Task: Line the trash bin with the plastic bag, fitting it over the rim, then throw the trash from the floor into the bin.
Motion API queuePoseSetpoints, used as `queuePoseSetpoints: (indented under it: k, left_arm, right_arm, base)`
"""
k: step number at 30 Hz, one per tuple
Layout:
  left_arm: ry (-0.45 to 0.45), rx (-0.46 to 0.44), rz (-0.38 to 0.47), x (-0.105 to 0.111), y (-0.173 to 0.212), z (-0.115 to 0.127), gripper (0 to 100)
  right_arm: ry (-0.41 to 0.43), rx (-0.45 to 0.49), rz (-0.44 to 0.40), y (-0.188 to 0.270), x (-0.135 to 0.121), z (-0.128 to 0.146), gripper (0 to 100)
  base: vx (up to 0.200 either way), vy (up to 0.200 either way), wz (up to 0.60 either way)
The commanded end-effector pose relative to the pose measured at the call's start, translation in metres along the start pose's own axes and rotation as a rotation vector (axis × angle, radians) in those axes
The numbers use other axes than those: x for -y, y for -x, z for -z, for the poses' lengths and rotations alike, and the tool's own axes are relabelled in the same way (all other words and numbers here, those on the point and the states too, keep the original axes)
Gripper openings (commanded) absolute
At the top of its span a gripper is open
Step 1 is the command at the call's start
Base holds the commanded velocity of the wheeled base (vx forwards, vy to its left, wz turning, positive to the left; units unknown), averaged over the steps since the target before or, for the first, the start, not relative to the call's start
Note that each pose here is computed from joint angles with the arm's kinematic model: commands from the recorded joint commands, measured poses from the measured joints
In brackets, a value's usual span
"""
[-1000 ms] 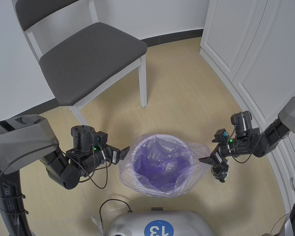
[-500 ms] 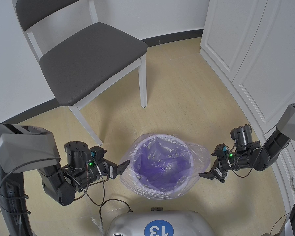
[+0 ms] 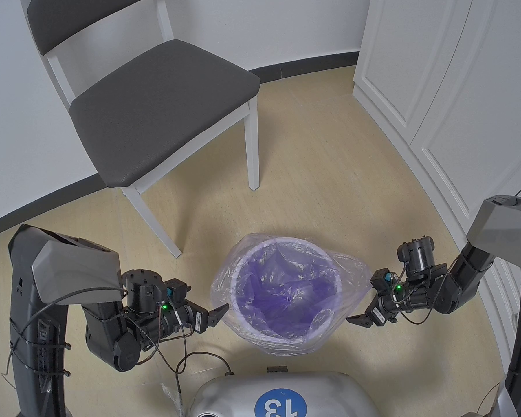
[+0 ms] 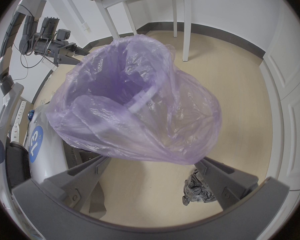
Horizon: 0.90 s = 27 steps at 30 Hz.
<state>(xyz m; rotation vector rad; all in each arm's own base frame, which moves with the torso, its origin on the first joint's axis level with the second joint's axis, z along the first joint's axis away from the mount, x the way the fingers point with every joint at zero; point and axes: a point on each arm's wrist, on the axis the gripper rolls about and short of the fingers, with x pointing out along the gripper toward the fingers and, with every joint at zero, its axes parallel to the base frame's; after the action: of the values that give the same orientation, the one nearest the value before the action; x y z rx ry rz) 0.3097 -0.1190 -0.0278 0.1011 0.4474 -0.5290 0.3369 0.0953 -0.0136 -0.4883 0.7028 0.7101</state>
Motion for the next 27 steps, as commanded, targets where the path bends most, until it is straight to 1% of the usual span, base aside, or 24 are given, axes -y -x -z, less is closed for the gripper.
queuePoseSetpoints:
  k: [1,5,11,14,16,18,20,22,24,27]
  left_arm:
    - [0.003,0.000,-0.007,-0.004,-0.005,0.002,100]
    - [0.005,-0.006,-0.012,-0.008,-0.017,0.006,100]
    - [0.015,-0.036,-0.019,-0.014,-0.034,0.010,100]
    - [0.018,-0.050,-0.021,-0.017,-0.044,0.008,100]
    - [0.020,-0.053,-0.024,-0.018,-0.048,0.006,100]
    - [0.017,-0.051,-0.023,-0.017,-0.047,0.004,100]
    - [0.013,-0.047,-0.023,-0.015,-0.047,0.002,100]
    - [0.010,-0.039,-0.022,-0.013,-0.045,-0.002,100]
    - [0.006,-0.028,-0.019,-0.011,-0.040,-0.008,100]
    - [0.003,-0.024,-0.016,-0.008,-0.031,-0.013,100]
  right_arm:
    - [-0.011,-0.021,-0.008,-0.017,0.004,0.007,100]
    - [-0.023,-0.024,0.005,-0.034,0.018,0.008,100]
    - [-0.054,-0.062,0.007,-0.051,0.042,0.006,100]
    - [-0.045,-0.072,0.011,-0.064,0.057,0.002,100]
    - [-0.044,-0.112,-0.011,-0.063,0.061,0.001,100]
    - [-0.034,-0.163,-0.042,-0.058,0.064,0.003,100]
    - [-0.011,-0.184,-0.057,-0.049,0.067,0.005,100]
    - [0.007,-0.172,-0.055,-0.029,0.069,0.004,100]
    - [0.007,-0.140,-0.065,-0.001,0.065,0.000,100]
    - [0.009,-0.088,-0.046,0.039,0.061,-0.011,100]
  base:
    - [0.000,0.000,0.00]
    - [0.000,0.000,0.00]
    - [0.000,0.000,0.00]
    - [0.000,0.000,0.00]
    - [0.000,0.000,0.00]
    - [0.000,0.000,0.00]
    - [0.000,0.000,0.00]
    - [0.000,0.000,0.00]
    - [0.000,0.000,0.00]
    - [0.000,0.000,0.00]
